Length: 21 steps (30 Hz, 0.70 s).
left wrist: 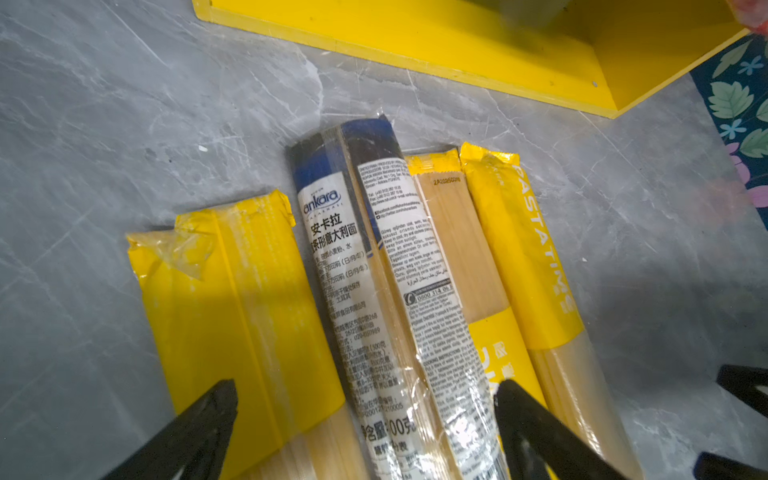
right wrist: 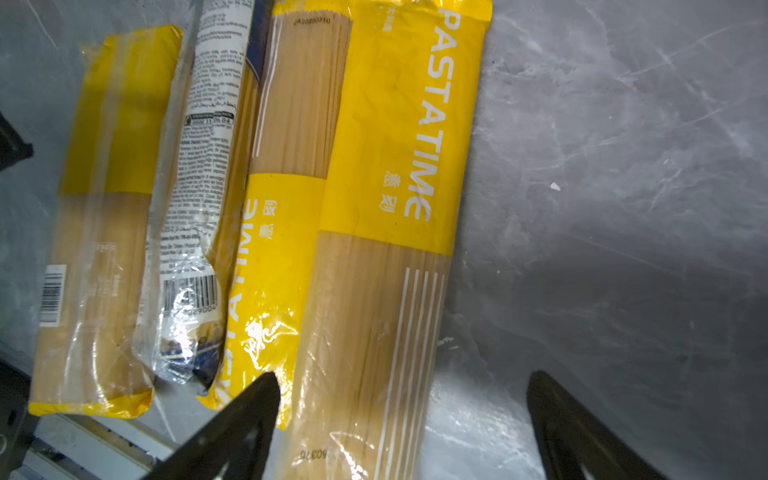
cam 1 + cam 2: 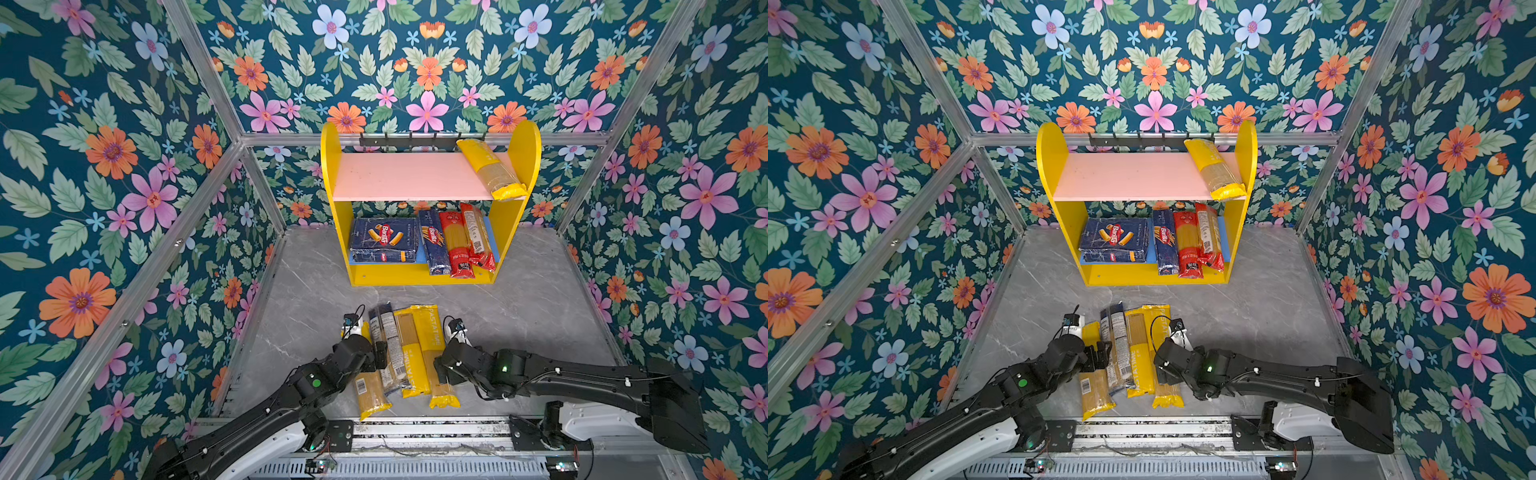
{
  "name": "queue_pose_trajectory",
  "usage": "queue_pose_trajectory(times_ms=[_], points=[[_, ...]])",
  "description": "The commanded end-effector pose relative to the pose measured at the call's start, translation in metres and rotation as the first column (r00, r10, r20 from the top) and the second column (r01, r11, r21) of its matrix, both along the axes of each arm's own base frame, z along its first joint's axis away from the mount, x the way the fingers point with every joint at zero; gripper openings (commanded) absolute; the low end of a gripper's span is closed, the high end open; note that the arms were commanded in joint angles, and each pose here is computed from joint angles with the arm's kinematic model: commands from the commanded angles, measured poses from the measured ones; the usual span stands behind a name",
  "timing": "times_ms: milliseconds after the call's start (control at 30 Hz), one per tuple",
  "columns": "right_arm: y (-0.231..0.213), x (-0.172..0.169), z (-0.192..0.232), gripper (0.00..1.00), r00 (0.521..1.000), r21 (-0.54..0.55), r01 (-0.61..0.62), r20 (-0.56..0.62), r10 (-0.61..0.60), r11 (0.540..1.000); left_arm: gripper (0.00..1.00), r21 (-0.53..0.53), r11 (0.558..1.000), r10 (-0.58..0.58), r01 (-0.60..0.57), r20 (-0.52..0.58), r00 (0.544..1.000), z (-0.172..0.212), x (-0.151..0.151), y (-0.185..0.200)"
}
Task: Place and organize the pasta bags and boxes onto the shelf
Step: 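Withdraw the right gripper from the shelf back toward the pile, then lower the right gripper onto the next yellow PASTATIME pack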
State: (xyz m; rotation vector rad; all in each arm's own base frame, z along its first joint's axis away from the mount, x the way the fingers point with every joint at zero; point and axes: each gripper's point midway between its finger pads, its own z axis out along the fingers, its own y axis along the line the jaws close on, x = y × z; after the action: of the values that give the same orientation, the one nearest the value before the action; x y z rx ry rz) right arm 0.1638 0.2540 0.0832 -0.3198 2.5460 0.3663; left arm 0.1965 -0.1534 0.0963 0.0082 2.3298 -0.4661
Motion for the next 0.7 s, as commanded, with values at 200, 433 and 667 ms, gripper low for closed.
queue_pose_trajectory(times_ms=[200, 433, 667], points=[[0.023, -0.005, -0.023, 0.94, 0.998, 0.054, 0.008, -0.064, -0.004, 0.999, 0.99, -0.05, 0.999, 0.007, -0.009, -0.026, 1.0, -0.005, -0.001, -0.007], [0.023, -0.008, -0.037, 0.94, 0.996, 0.024, 0.023, -0.088, -0.021, 0.999, 0.99, -0.06, 0.998, -0.015, 0.013, -0.039, 0.999, -0.008, 0.0, -0.015], [0.015, -0.012, -0.057, 0.94, 0.991, -0.024, 0.042, -0.123, -0.045, 0.999, 0.99, -0.066, 0.997, -0.036, 0.034, -0.027, 0.999, -0.001, 0.005, -0.024]])
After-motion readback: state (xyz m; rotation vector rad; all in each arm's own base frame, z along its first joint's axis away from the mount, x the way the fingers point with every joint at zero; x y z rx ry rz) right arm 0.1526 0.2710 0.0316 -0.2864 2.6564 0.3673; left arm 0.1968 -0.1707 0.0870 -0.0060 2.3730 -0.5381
